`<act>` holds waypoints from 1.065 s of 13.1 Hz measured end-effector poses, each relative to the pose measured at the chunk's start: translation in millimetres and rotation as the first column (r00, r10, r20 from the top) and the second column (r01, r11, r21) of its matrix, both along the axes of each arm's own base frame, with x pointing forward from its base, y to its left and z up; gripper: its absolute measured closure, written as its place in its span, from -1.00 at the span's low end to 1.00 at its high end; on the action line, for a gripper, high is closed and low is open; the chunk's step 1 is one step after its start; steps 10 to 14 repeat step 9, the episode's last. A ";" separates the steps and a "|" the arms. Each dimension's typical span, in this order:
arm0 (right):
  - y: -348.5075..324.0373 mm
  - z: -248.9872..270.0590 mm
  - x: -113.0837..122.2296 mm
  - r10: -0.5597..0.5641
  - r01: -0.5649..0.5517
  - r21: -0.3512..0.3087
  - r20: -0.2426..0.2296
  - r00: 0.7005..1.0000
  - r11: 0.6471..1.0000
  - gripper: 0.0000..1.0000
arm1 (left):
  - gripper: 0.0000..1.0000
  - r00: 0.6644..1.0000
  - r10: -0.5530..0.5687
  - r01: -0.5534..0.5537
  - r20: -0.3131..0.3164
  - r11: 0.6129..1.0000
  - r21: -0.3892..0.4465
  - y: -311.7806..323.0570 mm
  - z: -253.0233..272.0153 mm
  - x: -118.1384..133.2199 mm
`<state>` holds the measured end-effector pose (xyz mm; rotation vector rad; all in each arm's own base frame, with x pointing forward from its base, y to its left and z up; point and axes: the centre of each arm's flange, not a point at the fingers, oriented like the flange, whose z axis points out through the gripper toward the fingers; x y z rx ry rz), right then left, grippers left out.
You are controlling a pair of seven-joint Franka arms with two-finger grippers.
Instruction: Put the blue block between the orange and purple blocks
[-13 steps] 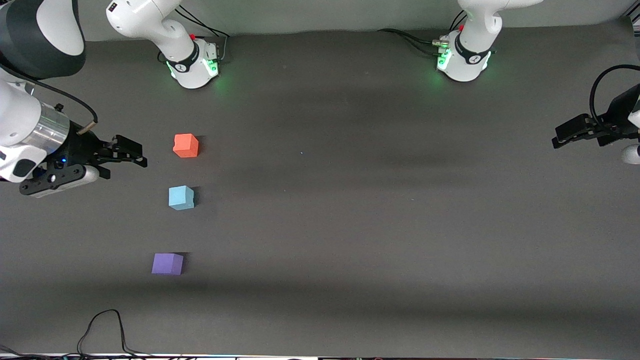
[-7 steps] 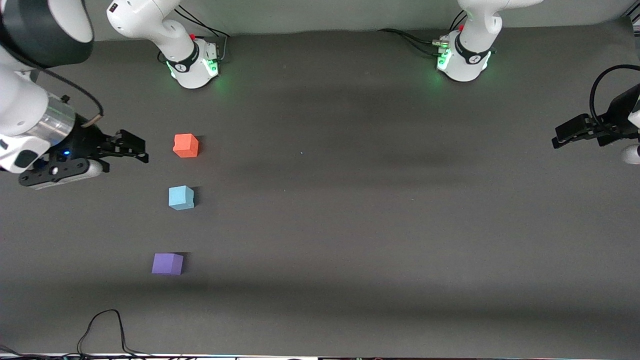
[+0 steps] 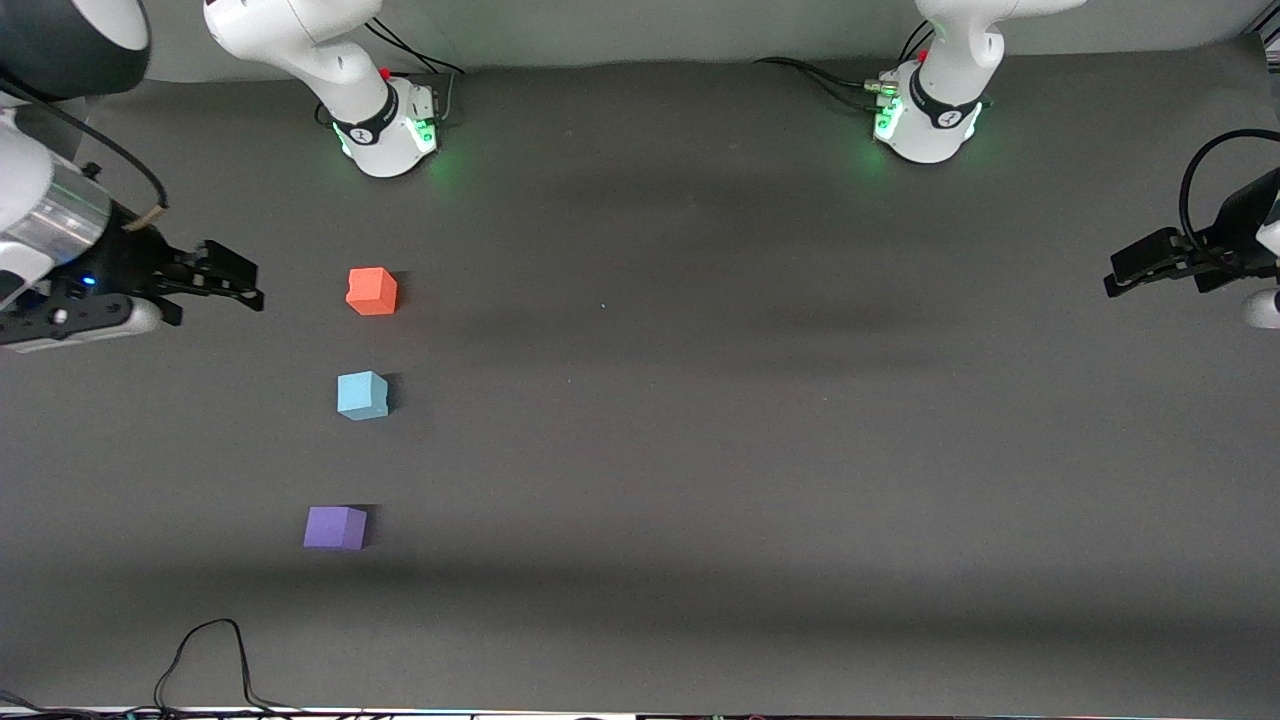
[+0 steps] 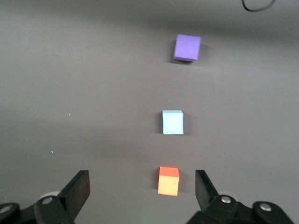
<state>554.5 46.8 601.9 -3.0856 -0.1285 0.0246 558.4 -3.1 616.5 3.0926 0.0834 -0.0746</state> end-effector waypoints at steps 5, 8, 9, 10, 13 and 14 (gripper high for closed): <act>-15.4 7.8 -27.4 -0.023 0.024 -0.014 0.005 1.000 1.000 -1.00 | -1.00 1.000 0.000 0.000 0.000 1.000 0.000 -0.1 0.0 0.0; -17.6 13.1 -32.1 -0.020 0.021 -0.055 0.011 1.000 0.998 -1.00 | -1.00 1.000 0.000 0.000 0.000 1.000 0.000 -0.1 -0.1 0.0; -17.7 12.0 -32.8 -0.021 0.021 -0.059 0.004 1.000 0.998 -1.00 | -1.00 1.000 0.000 0.000 0.000 1.000 0.000 -0.1 -0.1 0.0; -17.7 12.0 -32.8 -0.021 0.021 -0.059 0.004 1.000 0.998 -1.00 | -1.00 1.000 0.000 0.000 0.000 1.000 0.000 -0.1 -0.1 0.0; -17.7 12.0 -32.8 -0.021 0.021 -0.059 0.004 1.000 0.998 -1.00 | -1.00 1.000 0.000 0.000 0.000 1.000 0.000 -0.1 -0.1 0.0; -17.7 12.0 -32.8 -0.021 0.021 -0.059 0.004 1.000 0.998 -1.00 | -1.00 1.000 0.000 0.000 0.000 1.000 0.000 -0.1 -0.1 0.0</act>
